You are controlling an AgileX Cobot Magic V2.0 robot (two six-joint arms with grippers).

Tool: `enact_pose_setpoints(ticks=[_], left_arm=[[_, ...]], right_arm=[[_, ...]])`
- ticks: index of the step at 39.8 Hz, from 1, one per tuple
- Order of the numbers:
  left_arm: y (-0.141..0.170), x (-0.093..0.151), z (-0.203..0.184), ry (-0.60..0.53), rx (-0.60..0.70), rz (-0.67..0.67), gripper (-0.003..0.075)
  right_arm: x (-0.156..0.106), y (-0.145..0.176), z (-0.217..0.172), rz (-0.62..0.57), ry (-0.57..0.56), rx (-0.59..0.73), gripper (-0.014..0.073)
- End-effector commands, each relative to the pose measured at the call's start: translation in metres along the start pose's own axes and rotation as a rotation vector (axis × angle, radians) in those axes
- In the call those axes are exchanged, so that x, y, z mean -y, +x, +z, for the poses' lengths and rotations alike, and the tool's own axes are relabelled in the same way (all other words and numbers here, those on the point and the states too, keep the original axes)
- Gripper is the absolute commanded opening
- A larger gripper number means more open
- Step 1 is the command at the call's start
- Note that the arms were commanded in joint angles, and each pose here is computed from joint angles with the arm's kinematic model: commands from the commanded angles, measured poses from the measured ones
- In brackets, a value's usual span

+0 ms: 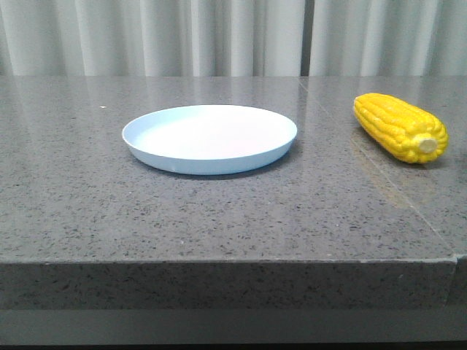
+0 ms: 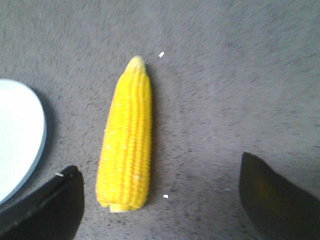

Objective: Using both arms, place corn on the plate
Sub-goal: 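Lower the right gripper over the yellow corn cob and close it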

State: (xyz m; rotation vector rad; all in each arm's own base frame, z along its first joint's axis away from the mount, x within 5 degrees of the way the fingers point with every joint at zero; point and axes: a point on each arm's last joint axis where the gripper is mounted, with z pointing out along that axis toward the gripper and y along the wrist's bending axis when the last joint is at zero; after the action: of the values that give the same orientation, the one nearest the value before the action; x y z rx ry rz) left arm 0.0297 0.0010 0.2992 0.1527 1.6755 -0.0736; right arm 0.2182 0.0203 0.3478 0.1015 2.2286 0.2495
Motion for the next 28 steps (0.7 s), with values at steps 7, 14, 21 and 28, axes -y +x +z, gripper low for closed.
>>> enact_pose_setpoints(ticks=[7,14,21,28], left_arm=[[-0.014,0.000,-0.002,0.007,0.089,-0.002,-0.0020],[-0.014,0.000,-0.002,0.007,0.089,-0.002,-0.0020],[-0.014,0.000,-0.002,0.007,0.089,-0.002,-0.0020],[-0.014,0.000,-0.002,0.007,0.089,-0.002,-0.0020]], right_arm=[[-0.029,-0.027,0.056,-0.048,-0.062,-0.105,0.0650],[-0.031,-0.029,0.100,-0.028,-0.035,-0.173,0.0650],[-0.028,-0.019,0.134,-0.015,-0.017,-0.243,0.0650],[-0.028,-0.016,0.137,-0.001,-0.020,-0.267,0.0565]])
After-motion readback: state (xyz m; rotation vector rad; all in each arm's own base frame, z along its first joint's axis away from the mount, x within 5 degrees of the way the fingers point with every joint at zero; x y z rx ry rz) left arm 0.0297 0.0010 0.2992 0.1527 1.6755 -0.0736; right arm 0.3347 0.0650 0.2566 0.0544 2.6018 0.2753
